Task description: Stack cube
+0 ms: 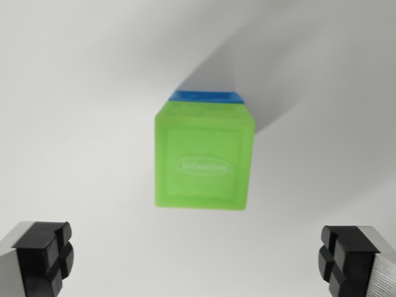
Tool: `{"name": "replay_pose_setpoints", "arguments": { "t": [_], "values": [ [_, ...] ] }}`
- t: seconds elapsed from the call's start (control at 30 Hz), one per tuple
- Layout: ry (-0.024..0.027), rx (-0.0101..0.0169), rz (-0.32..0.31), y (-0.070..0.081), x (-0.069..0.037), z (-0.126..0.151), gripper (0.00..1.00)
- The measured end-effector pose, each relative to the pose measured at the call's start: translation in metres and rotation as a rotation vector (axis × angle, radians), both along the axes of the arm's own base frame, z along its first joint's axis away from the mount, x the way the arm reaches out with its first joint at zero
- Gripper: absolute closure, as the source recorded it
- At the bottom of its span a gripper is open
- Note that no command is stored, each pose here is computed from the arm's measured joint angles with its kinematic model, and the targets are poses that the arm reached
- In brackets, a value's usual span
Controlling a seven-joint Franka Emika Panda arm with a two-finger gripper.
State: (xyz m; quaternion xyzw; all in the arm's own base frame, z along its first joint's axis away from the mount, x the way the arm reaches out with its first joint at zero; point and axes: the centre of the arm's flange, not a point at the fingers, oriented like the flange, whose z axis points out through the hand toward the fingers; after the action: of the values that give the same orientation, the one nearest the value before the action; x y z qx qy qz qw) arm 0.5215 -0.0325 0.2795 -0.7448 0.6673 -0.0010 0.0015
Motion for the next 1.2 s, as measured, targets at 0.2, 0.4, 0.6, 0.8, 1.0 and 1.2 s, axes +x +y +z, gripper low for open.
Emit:
{"name": "replay_pose_setpoints", "arguments": {
  "t": [0.2,0.4,0.6,0.8,1.0,1.2],
  "values": [
    [0.0002,0.0,0.001,0.0,0.0,0.023,0.0],
    [-0.0005,0.0007,0.001,0.0,0.0,0.051,0.0],
    [-0.0009,0.0018,0.001,0.0,0.0,0.075,0.0],
    [-0.0004,0.0022,0.001,0.0,0.001,0.1,0.0],
    [-0.0004,0.0028,0.0,0.0,0.001,0.123,0.0],
    [-0.0009,0.0032,0.0,0.0,0.001,0.144,0.0]
  ]
}}
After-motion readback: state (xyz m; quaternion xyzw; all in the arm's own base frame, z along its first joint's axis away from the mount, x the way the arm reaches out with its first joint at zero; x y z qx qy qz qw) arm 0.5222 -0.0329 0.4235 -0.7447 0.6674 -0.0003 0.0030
